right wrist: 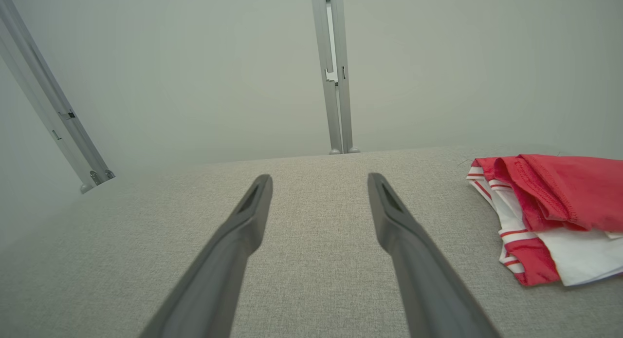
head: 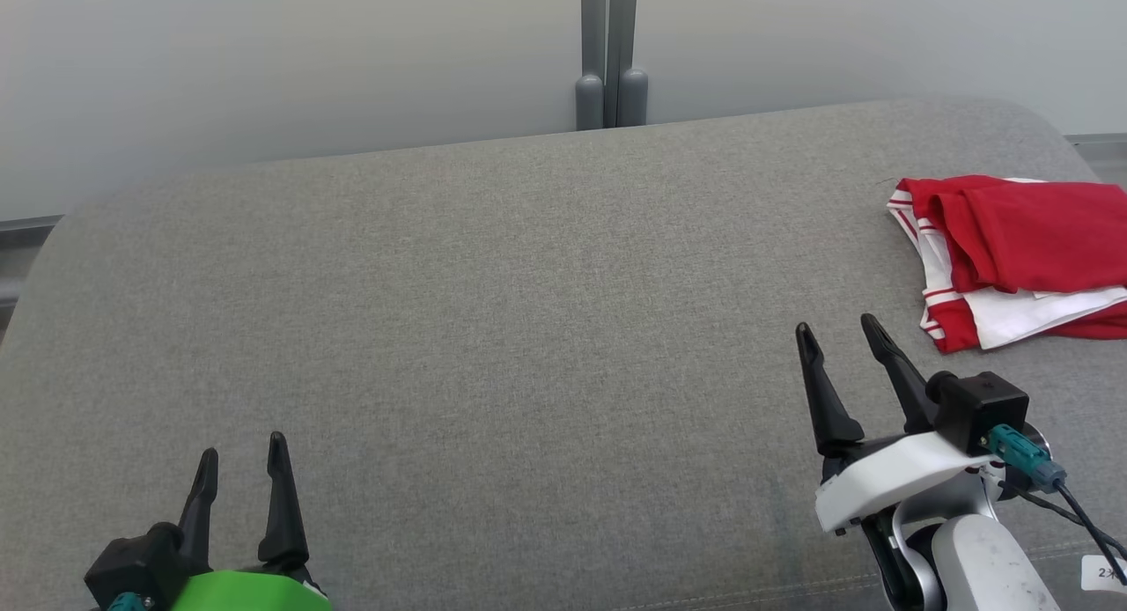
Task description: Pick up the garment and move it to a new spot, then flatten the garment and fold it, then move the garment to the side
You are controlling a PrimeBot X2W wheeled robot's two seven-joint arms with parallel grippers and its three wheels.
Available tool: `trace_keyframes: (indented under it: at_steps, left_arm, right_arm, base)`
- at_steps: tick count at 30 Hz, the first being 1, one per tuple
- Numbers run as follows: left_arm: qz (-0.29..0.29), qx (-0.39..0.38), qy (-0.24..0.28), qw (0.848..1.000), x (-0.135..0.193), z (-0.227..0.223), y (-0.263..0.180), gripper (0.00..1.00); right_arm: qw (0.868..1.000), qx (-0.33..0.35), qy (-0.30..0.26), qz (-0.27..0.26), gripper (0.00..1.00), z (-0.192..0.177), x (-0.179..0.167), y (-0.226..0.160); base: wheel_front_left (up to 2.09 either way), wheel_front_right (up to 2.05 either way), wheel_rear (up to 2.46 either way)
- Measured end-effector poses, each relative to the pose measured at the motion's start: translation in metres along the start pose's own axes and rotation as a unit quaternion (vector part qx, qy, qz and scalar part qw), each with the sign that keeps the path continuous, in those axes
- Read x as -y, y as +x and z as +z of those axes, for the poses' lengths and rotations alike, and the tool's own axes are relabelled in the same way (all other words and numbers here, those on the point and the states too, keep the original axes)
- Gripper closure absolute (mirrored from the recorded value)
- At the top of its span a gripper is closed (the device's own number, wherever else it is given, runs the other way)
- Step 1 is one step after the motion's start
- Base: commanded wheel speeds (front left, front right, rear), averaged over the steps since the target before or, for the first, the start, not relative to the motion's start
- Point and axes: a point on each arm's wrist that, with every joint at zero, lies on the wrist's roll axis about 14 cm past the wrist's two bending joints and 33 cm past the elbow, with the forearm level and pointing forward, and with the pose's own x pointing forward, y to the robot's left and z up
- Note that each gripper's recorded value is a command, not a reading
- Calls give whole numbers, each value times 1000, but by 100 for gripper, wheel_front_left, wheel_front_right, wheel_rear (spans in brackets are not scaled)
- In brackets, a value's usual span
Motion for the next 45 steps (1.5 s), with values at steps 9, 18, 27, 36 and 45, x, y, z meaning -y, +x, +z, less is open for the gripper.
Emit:
trace_keyframes:
  at_steps: [9,18,27,36,45]
  left_arm:
    - [-1,0,5,1000,0,0,-1,0]
    - [-5,-23,4,1000,4,-16,-5,100]
    - [13,-47,-51,997,-2,-25,-6,100]
    - [33,-61,-125,990,-10,-28,-5,100]
    - [44,-63,-188,979,-15,-26,-1,100]
  right_arm:
    - [1000,1,8,1,0,0,-1,-2]
    - [999,-34,16,-7,100,-23,1,-13]
    - [995,-48,81,-23,100,-34,6,-17]
    - [985,-52,159,-39,100,-37,11,-17]
    - [971,-51,228,-54,100,-39,17,-17]
  base:
    - [0,0,0]
    - [0,0,0]
    - [0,0,0]
    - [0,0,0]
    - [0,0,0]
